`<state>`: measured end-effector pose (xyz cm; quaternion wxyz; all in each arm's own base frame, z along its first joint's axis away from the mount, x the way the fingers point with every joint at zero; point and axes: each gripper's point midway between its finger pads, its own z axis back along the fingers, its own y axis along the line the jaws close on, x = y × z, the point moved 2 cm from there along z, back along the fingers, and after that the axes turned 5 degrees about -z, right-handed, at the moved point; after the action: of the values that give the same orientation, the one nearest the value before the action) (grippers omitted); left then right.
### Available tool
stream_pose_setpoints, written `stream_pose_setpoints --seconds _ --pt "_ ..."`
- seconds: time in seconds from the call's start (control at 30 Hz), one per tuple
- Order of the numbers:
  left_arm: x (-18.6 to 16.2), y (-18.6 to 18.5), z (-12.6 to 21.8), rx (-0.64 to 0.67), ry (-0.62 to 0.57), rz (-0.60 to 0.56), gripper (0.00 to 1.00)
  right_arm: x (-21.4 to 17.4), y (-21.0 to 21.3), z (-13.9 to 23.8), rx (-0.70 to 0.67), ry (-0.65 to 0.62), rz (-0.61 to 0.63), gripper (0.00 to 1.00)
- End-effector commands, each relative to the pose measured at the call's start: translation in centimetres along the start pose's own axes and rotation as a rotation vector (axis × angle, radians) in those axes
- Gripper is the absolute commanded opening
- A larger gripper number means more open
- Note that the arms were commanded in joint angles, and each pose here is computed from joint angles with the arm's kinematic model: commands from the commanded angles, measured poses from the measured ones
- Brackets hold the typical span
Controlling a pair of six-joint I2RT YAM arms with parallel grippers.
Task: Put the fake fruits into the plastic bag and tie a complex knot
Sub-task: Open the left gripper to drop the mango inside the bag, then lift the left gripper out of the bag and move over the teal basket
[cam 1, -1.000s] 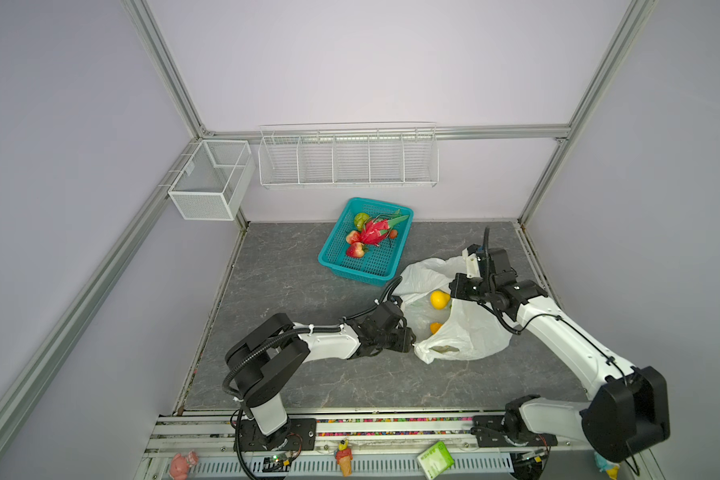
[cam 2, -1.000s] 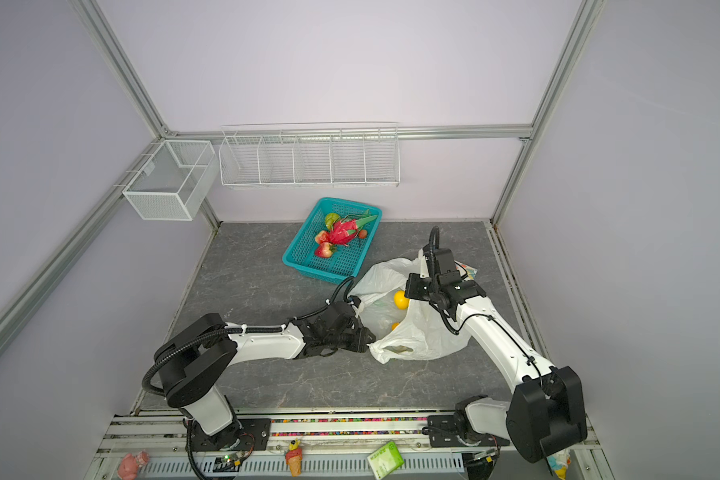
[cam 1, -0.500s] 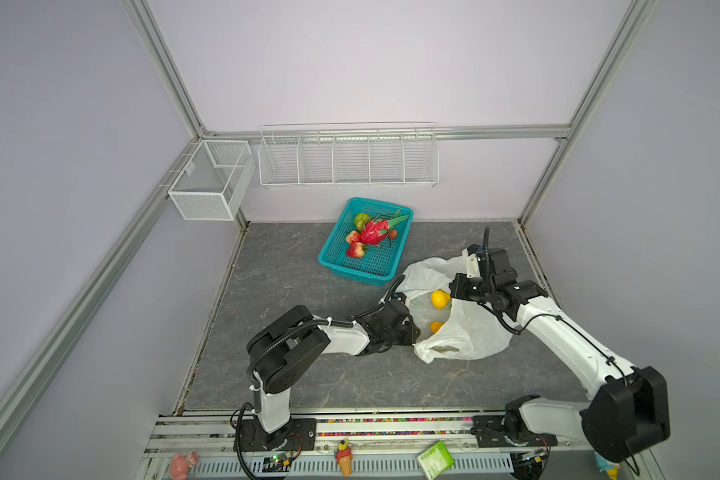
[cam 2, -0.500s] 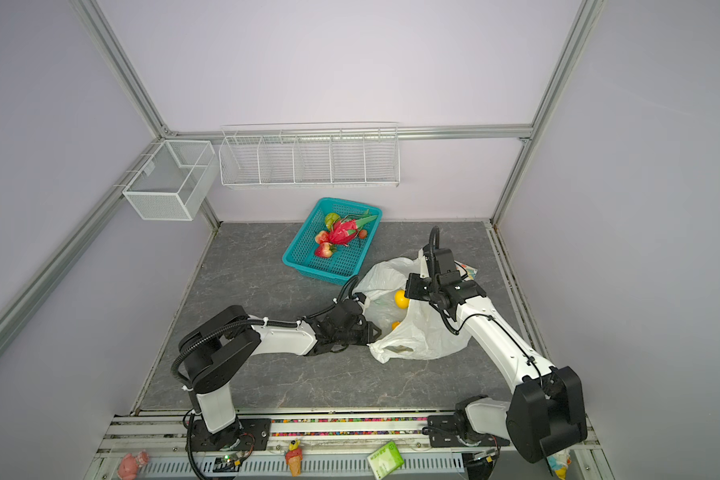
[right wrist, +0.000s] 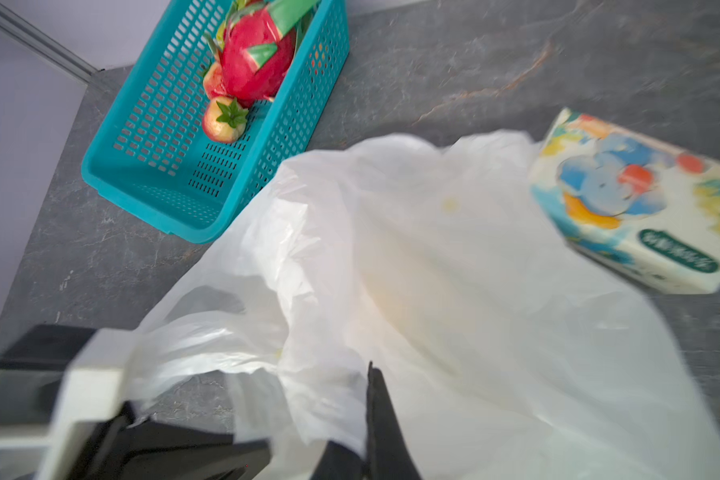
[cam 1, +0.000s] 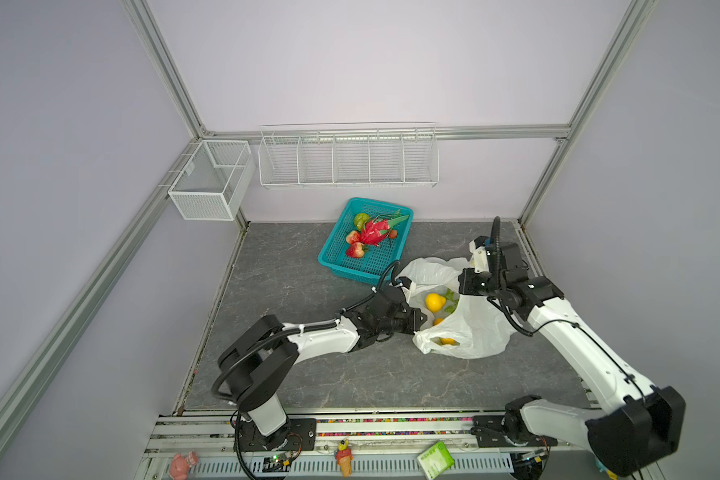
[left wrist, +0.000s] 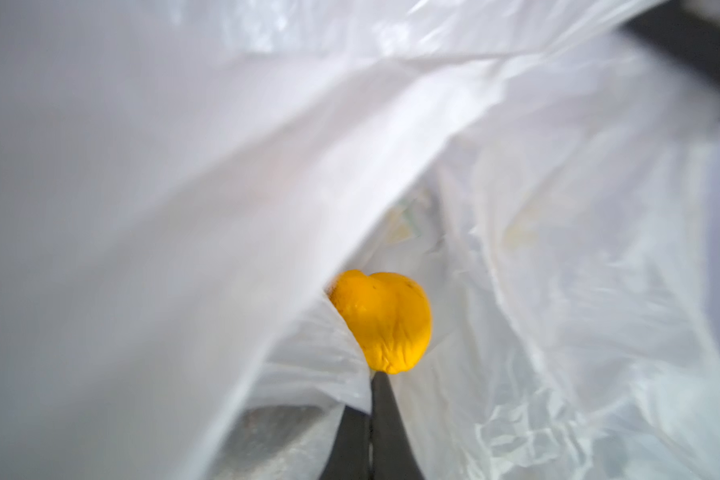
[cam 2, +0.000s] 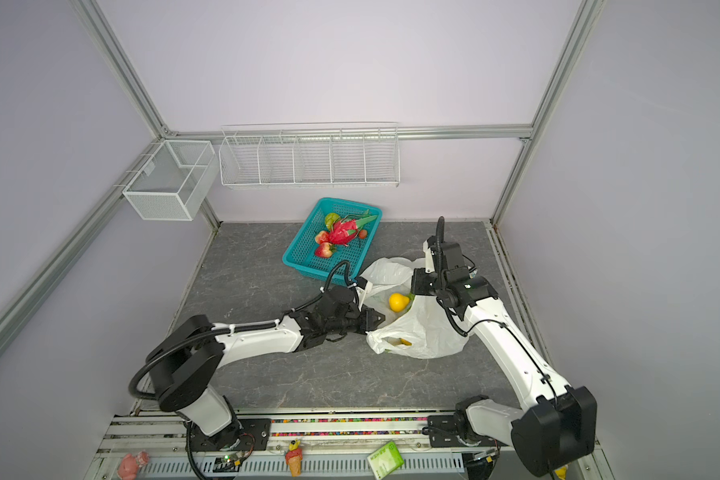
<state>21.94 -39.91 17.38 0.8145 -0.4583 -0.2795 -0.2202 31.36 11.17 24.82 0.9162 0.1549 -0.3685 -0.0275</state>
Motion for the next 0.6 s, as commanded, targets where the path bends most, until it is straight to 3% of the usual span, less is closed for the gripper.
stream_pose_setpoints --seconds 0.0,0.17,0.37,0.57 --pt "2.5 -5.2 2.8 -0.184 -0.023 -0.080 0.00 1.1 -1.8 3.7 -0.130 -0.064 0.095 0.07" --pt "3.2 -6.1 4.0 -0.190 -0.015 -0.114 0.00 1.8 -2.2 5.5 -0.166 -0.100 0.121 0.07" --pt "2.7 -1.0 3.8 -0.017 0.011 -0.078 0.00 1.2 -1.8 3.9 -0.130 -0.076 0.103 0.07" --pt "1.6 1.7 5.4 0.068 0.087 -0.137 0.45 1.3 -1.1 2.2 -0.086 -0.059 0.080 0.06"
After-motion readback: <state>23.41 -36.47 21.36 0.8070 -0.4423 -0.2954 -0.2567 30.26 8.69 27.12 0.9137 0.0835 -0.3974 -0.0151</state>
